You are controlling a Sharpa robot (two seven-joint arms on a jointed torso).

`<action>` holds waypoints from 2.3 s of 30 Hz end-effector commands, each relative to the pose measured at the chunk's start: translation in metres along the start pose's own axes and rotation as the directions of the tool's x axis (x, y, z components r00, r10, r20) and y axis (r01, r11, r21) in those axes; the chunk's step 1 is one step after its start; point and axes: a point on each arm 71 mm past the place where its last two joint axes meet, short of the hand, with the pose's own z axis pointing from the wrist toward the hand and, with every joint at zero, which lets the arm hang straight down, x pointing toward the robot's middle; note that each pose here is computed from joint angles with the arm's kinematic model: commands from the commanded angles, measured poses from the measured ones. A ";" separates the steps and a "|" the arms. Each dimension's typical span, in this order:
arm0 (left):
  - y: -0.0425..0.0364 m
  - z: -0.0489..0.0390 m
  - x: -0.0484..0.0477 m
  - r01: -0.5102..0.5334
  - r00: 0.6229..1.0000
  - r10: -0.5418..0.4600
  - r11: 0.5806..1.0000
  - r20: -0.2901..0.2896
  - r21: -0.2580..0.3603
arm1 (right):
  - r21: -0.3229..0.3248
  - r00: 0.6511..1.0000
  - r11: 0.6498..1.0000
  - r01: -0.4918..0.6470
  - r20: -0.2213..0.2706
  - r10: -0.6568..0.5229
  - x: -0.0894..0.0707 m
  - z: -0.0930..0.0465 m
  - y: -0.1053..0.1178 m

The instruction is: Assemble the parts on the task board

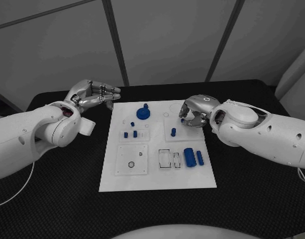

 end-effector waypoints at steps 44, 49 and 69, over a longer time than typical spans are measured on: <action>-0.0009 -0.0003 -0.0048 0.068 0.997 -0.068 0.998 0.041 0.008 | 0.029 0.999 0.999 0.027 -0.029 -0.026 0.006 0.003 0.004; -0.0001 -0.0001 -0.0063 0.066 0.997 -0.066 0.998 0.048 0.005 | 0.021 1.000 1.000 0.015 -0.009 -0.015 0.004 0.001 0.005; 0.0024 0.0010 -0.0102 0.062 0.996 -0.062 0.998 0.060 -0.004 | -0.024 0.996 0.999 -0.034 0.076 0.036 -0.012 -0.015 0.016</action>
